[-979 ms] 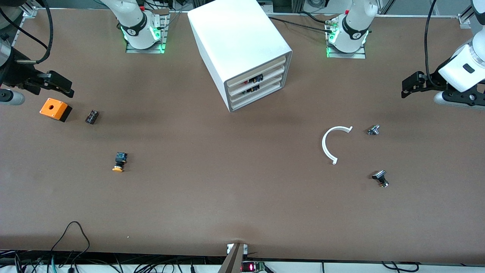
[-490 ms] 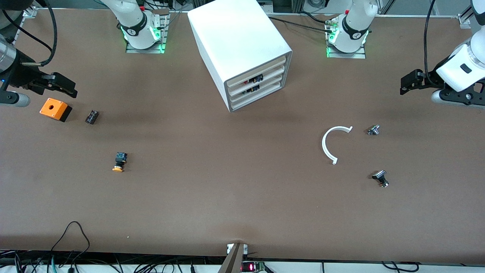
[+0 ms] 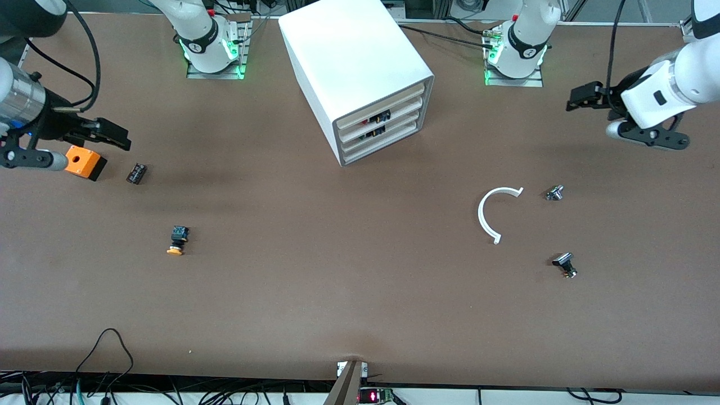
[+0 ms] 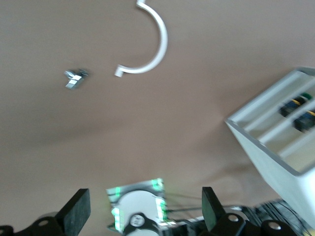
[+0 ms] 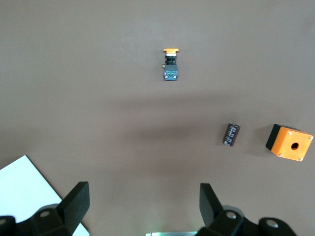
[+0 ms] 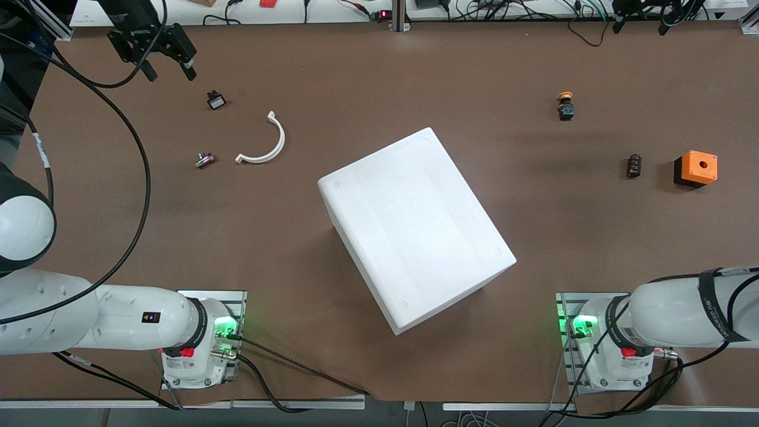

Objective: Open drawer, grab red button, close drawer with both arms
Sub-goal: 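Reach the left gripper to the drawer handle while the right gripper advances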

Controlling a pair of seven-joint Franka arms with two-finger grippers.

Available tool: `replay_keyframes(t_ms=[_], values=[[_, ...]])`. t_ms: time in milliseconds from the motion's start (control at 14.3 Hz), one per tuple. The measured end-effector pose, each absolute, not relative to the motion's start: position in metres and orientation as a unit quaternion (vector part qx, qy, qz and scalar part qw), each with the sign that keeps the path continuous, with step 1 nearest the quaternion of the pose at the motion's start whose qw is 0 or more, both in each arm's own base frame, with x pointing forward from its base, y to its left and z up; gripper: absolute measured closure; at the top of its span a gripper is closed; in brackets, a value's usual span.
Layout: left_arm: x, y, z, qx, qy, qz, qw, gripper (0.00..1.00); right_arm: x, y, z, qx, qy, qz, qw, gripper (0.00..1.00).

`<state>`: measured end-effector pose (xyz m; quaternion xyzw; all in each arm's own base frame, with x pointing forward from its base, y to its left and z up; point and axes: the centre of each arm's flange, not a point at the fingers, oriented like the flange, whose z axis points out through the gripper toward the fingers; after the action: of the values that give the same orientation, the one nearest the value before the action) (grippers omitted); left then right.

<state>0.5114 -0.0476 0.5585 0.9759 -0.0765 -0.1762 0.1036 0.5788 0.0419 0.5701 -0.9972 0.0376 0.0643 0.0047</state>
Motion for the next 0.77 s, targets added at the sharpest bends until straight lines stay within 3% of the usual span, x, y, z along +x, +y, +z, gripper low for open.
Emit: replay_keyframes(t_ms=[420, 770], values=[[0.520, -0.106, 0.512, 0.934, -0.112, -0.235, 0.244, 0.04, 0.608, 0.071, 0.523, -0.997, 0.054, 0.060, 0.013, 0.01], [0.549, -0.145, 0.413, 0.878, -0.185, -0.215, 0.385, 0.04, 0.628, 0.122, 0.481, -0.994, 0.102, 0.046, 0.015, 0.01]])
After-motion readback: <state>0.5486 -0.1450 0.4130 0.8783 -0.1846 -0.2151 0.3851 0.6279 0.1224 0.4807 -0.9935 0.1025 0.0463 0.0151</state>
